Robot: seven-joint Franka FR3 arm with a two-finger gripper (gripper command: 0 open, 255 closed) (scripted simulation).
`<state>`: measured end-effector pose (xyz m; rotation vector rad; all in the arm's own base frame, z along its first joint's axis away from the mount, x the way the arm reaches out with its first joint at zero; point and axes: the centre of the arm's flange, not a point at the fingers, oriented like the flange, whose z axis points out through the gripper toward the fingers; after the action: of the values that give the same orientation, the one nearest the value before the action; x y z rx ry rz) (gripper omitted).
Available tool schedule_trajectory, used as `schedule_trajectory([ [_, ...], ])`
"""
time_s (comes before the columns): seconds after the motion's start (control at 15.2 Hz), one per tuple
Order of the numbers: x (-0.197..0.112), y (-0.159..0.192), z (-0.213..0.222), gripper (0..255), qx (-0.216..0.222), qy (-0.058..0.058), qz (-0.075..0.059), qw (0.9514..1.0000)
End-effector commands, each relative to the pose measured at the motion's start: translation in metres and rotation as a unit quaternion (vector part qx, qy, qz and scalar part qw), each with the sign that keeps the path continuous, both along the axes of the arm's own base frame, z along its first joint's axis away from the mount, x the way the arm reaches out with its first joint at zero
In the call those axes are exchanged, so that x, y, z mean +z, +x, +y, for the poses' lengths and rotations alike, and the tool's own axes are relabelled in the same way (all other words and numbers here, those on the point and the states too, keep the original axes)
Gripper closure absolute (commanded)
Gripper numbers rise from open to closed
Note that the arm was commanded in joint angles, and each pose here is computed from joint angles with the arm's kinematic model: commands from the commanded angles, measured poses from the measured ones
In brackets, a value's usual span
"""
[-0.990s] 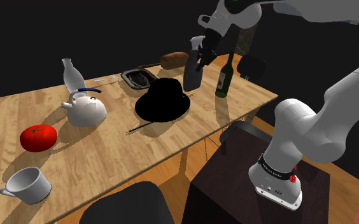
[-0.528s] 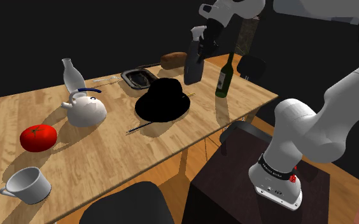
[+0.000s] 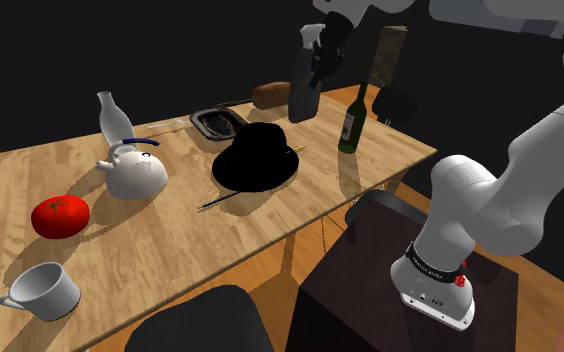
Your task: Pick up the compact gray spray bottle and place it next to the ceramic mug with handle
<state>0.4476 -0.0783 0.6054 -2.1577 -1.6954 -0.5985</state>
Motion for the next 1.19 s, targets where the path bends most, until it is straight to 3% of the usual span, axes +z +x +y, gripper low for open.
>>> schedule_trajectory([
  [0.0, -0.001, 0.007, 0.019, 255, 0.0, 0.0, 0.0, 1.0],
  [1.12, -0.056, 0.083, 0.223, 255, 0.0, 0.0, 0.0, 1.0],
])
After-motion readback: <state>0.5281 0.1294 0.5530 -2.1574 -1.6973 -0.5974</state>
